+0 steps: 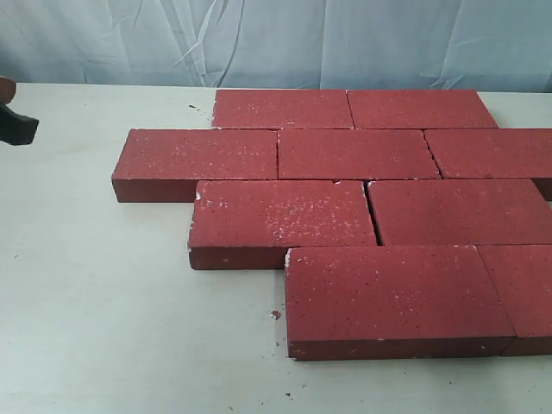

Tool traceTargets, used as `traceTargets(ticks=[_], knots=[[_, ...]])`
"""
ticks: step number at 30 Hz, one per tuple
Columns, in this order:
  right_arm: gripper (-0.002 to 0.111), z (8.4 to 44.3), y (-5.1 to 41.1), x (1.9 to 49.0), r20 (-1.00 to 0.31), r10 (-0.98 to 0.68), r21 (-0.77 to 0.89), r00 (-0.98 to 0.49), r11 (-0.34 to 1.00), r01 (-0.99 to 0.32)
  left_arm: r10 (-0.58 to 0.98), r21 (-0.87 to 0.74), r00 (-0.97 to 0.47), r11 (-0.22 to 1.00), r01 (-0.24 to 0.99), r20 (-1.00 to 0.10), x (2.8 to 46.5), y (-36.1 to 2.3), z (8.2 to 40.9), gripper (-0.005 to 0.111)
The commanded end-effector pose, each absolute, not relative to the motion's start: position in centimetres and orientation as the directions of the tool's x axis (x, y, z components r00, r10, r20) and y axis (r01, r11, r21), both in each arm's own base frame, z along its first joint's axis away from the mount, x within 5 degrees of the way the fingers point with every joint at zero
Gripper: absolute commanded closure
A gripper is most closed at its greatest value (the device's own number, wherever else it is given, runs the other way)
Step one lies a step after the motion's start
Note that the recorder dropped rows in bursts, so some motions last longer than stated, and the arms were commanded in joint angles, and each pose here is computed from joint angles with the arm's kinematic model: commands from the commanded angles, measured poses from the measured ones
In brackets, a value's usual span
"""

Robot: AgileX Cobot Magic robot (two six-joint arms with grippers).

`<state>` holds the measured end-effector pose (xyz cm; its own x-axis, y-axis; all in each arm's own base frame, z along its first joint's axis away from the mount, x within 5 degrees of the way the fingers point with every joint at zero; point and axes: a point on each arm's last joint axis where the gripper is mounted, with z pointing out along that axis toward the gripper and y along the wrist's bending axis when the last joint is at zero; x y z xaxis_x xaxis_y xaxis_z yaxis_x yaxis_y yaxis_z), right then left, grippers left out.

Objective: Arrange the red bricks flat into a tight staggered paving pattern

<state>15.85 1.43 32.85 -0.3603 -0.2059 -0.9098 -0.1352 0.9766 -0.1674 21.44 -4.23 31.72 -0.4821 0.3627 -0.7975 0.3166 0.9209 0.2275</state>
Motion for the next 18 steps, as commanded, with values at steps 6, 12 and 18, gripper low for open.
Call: traceTargets(ticks=[6,12,18], knots=[[0.109,32.3,1.2,12.6,-0.968,-0.184,-0.165,-0.171,0.979,-0.117,0.273,0.188,-0.325,0.944,0.269,-0.906,17.5,-3.6,31.3,0.107],[0.109,32.3,1.0,10.9,-0.98,-0.176,-0.165,-0.097,0.98,-0.107,0.253,0.192,-0.236,0.949,0.251,-0.938,15.1,-3.1,31.3,0.107],[0.109,32.8,0.9,9.9,-0.984,-0.171,-0.165,-0.049,0.981,-0.099,0.214,0.167,-0.183,0.956,0.239,-0.96,13.3,-2.8,31.4,0.107]])
